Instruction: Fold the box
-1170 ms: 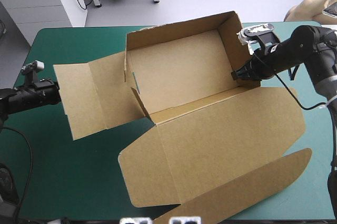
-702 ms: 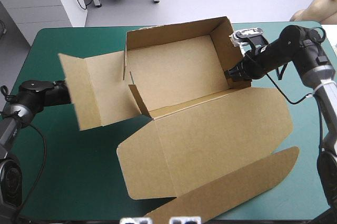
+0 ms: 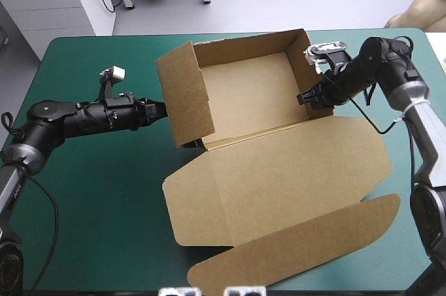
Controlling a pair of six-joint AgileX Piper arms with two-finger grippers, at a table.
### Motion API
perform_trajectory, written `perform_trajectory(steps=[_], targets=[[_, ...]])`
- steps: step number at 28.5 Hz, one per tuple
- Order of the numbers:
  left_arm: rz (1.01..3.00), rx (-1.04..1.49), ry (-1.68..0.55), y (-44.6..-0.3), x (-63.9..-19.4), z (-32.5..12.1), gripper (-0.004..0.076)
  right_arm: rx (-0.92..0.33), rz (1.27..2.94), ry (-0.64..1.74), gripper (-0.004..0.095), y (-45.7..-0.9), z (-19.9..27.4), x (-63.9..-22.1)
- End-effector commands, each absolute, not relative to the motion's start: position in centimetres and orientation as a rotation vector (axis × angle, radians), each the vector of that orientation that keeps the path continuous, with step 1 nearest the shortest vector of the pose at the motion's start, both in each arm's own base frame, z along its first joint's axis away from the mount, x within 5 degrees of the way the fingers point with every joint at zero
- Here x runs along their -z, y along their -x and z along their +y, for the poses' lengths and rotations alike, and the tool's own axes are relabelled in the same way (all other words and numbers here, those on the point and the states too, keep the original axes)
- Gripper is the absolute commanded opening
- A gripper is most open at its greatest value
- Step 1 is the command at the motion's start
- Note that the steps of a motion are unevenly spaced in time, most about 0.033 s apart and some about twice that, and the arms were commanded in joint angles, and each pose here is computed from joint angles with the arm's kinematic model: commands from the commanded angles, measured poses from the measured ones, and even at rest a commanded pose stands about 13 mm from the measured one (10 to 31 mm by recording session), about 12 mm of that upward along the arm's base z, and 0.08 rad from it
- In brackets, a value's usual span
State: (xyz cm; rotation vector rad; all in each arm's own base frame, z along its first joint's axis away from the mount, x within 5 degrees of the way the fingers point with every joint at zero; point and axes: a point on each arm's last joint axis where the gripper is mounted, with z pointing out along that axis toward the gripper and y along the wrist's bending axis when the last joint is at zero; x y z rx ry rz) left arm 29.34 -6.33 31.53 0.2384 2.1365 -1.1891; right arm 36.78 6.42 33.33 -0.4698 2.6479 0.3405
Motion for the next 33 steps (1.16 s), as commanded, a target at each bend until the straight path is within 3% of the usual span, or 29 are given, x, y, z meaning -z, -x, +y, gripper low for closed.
perform_trajectory(steps=[1, 9, 11, 33], targets=[[2.021, 1.257, -0.231, -28.8, -34.2, -6.7, 0.0013, -0.365, 2.543, 0.436, -0.0018, -36.1, 6.4, -36.3], [1.984, 1.367, -0.213, -28.5, -34.7, -7.0, 0.0503, -0.374, 2.573, 0.444, -0.0018, -35.8, 6.4, -36.1], [1.972, 1.417, -0.178, -28.5, -35.0, -7.1, 0.0567, -0.376, 2.580, 0.448, -0.0018, -35.7, 6.4, -36.1], [1.828, 1.562, -0.076, -28.7, -36.4, -7.1, 0.0559, -0.384, 2.605, 0.457, -0.0018, -35.5, 6.4, -36.0]])
